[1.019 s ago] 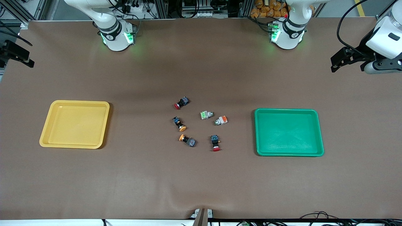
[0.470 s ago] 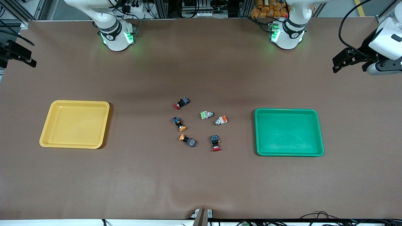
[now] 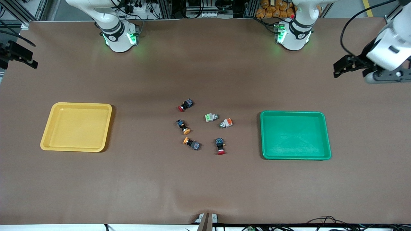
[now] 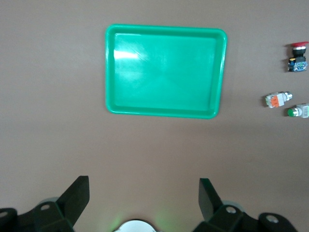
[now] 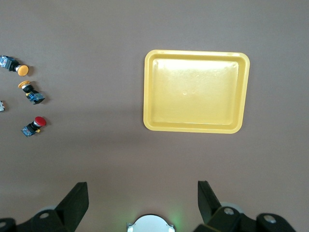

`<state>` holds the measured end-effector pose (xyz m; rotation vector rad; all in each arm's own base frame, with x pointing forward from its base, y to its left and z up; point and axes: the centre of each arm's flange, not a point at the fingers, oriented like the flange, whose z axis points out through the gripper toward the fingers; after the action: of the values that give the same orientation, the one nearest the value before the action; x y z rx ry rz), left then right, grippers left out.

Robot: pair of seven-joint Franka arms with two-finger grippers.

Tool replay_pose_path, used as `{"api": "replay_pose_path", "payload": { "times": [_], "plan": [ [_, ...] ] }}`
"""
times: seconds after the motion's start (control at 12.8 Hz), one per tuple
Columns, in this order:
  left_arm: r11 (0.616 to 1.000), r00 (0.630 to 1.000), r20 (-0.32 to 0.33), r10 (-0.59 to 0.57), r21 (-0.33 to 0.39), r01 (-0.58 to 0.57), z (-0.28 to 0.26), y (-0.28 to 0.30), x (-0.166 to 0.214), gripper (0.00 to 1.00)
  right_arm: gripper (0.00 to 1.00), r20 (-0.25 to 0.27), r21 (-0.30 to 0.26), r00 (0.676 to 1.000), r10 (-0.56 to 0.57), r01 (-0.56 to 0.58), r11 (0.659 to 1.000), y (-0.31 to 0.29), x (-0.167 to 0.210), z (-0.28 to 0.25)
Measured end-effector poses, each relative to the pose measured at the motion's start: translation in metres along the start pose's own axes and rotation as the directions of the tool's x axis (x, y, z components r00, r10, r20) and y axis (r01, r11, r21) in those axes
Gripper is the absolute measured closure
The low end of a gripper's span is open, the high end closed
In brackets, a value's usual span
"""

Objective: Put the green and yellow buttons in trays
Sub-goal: 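Reach the left gripper toward the green-capped switch among the buttons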

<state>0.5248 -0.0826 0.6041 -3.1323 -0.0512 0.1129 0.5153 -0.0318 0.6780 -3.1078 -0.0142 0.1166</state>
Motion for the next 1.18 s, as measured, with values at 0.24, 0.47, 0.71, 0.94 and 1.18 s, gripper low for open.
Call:
{"api": "replay_pose_path", "payload": {
  "times": [0.24,0.47,0.71,0.94,1.18],
  "plan": [
    [0.999,0.999,-0.009,-0.050,-0.006,0.050,0.043,0.041,0.009,0.00,0.00,0.005,0.000,1.000,-0.005,0.005,1.000,-0.003,0.001,0.002],
    [0.991,0.991,-0.027,-0.133,-0.038,0.132,0.105,0.102,0.017,0.00,0.00,0.014,0.000,1.000,-0.008,0.008,1.000,-0.004,0.004,0.006],
    [0.971,0.973,-0.020,-0.231,-0.072,0.229,0.174,0.173,0.021,0.00,0.00,0.017,0.000,1.000,-0.010,0.010,1.000,-0.005,0.005,0.008],
    [0.953,0.953,-0.027,-0.302,-0.052,0.300,0.253,0.238,0.020,0.00,0.00,0.022,0.000,1.000,-0.013,0.013,1.000,-0.007,0.006,0.010],
    [0.928,0.928,-0.041,-0.370,-0.048,0.368,0.320,0.294,0.017,0.00,0.00,0.031,0.000,0.999,-0.018,0.018,1.000,-0.009,0.007,0.014]
  ]
}}
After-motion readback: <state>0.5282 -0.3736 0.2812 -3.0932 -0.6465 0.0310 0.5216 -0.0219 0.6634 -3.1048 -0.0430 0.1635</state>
